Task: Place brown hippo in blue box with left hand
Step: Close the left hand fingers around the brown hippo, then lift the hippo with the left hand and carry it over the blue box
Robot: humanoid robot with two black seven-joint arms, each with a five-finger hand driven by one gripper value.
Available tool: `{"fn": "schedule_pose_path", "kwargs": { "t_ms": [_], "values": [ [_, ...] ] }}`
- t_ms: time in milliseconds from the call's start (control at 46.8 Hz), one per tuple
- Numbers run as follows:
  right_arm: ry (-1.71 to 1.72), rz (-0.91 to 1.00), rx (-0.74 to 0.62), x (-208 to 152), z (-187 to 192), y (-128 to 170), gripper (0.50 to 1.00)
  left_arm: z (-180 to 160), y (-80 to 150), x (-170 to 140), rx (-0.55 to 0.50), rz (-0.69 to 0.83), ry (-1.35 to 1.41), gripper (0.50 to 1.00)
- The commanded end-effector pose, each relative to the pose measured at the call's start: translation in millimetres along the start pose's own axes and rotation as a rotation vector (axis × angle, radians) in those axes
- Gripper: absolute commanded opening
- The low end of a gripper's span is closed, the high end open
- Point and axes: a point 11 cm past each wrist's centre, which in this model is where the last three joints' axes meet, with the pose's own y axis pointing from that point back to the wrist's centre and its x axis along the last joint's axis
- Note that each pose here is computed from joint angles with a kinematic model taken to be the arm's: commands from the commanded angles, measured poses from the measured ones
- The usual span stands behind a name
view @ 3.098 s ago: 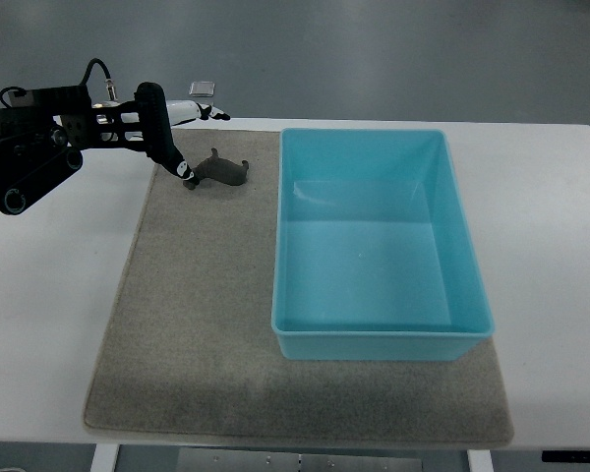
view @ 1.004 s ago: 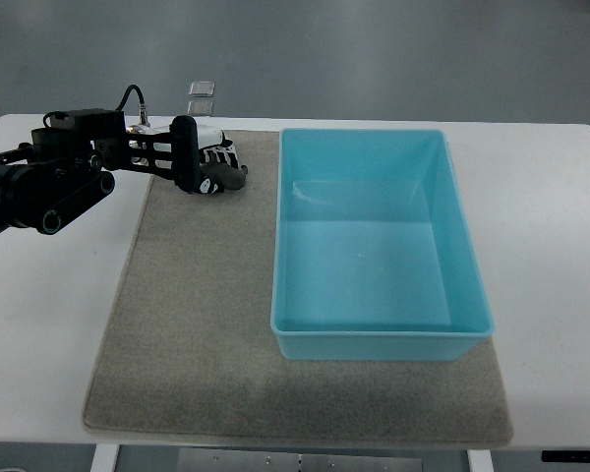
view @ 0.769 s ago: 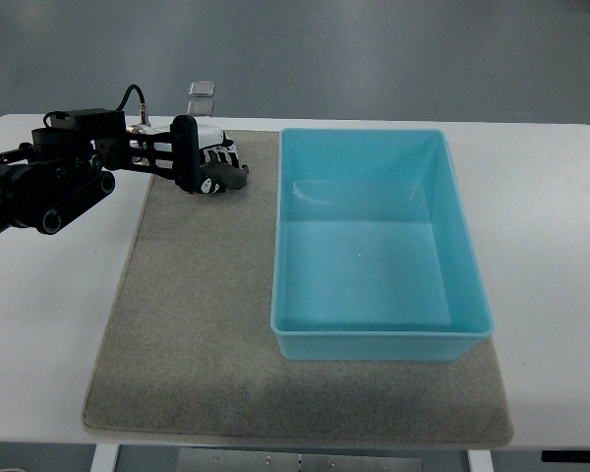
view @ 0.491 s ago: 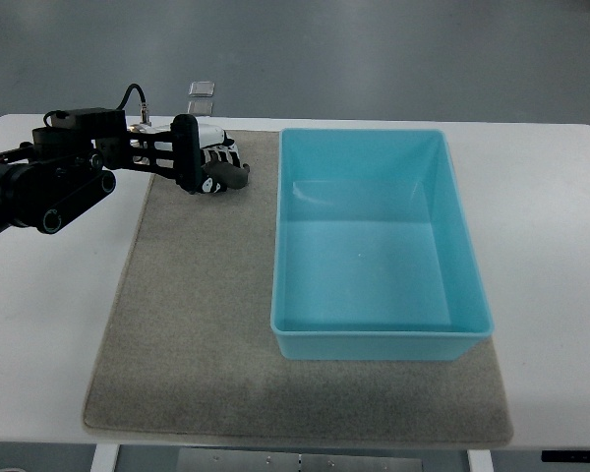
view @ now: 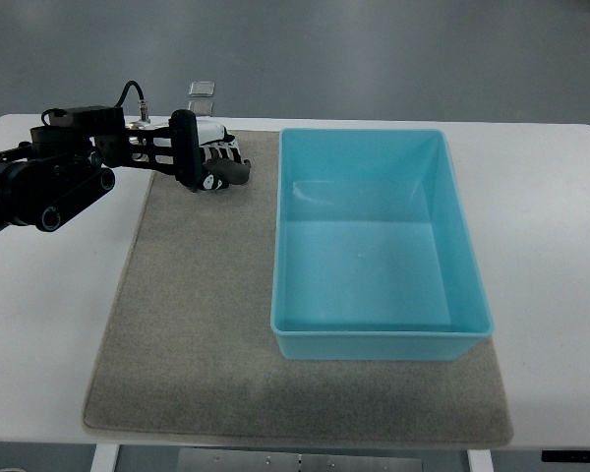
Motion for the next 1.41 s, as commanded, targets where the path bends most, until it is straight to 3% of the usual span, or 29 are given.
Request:
{"fn": "schedule_pose_path", "kwargs": {
  "t_ms": [0,406,812,1154,1389],
  "values": [
    [0.000,0.000,0.000,0.0,0.0,0.0,0.936,0.6,0.6,0.9,-0.004,0.002,0.000,0.500],
    [0.000,0.000,0.000,0.0,0.0,0.0,0.936,-6.8,9.4,16.8,0.007,0.028,-0.005,0.500],
    [0.001,0.000,0.000,0.0,0.0,0.0,0.936,-0.6,21.5,66.1,0.005,0.102,-0.043,0.500],
    [0.000,0.000,0.000,0.0,0.0,0.0,0.936,53.5,34.0,102.5,-0.136,0.143,-0.119,0.500],
    [0.000,0.000,0.000,0.0,0.0,0.0,0.936,99.3,36.6,95.1,-0.263,0.107,-0.166,0.500]
  ]
}}
